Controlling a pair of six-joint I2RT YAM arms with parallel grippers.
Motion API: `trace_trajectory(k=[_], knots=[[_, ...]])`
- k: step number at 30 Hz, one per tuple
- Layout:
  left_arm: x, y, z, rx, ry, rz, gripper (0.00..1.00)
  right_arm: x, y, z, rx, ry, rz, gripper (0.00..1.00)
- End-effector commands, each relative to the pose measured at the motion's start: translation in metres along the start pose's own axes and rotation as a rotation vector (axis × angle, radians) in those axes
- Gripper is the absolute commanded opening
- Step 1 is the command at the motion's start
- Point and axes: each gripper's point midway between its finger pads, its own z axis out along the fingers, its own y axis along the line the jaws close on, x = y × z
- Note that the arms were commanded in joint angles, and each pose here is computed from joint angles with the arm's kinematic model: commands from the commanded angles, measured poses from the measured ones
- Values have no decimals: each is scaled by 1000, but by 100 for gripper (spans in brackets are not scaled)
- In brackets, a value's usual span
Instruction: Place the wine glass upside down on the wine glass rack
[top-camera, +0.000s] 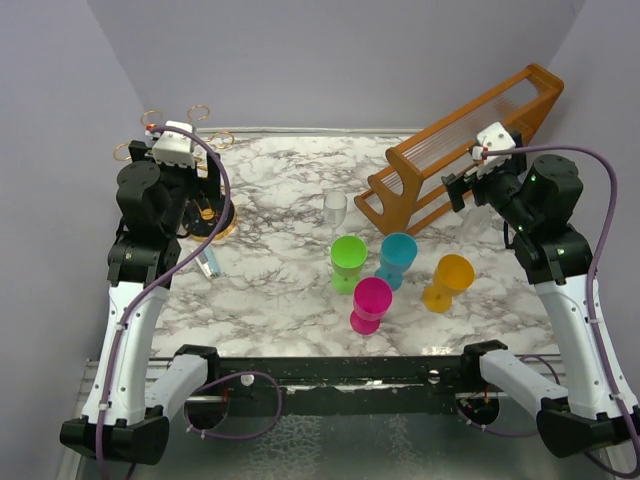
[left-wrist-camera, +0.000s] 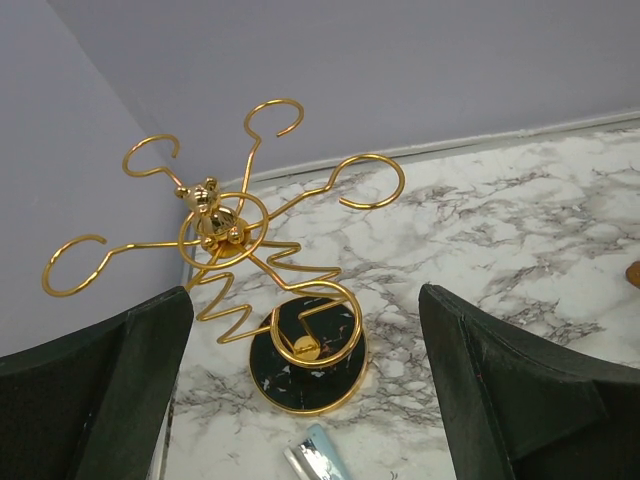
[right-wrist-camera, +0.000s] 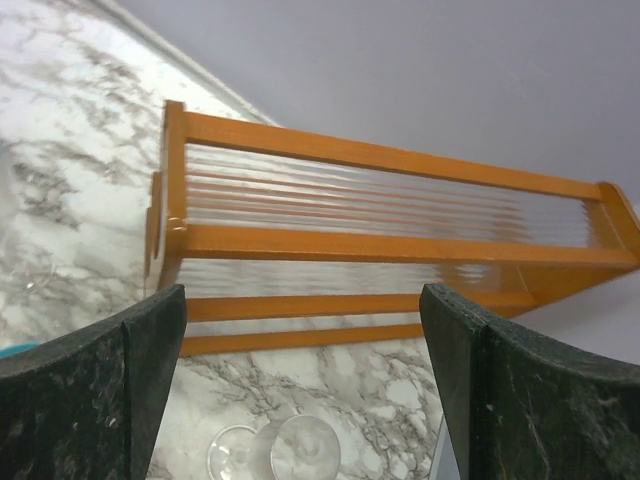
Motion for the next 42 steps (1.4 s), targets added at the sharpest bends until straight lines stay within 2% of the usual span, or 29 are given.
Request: trace_trajectory(k=[1, 5, 8, 14, 19, 23, 42], knots=[[-19, 1, -5, 8, -39, -28, 99, -9, 43, 1, -273, -44, -85, 100], [-19, -1, -4, 23, -30, -37, 99, -12, 79, -7, -492, -105, -133, 100], [-18, -5, -3, 48, -25, -48, 99, -7, 89, -4, -545, -125, -144, 100], [-18, -15, -1, 110, -19, -48, 99, -4, 86, 19, -512, -117, -76, 94], [-14, -19, 2, 130, -11, -53, 99, -6, 76, 41, -453, -110, -10, 75], [-14, -21, 4, 147, -10, -54, 99, -6, 68, 56, -401, -102, 18, 66], [-6, -29, 11, 195, 6, -56, 99, 20, 86, 86, -412, -57, 123, 39]])
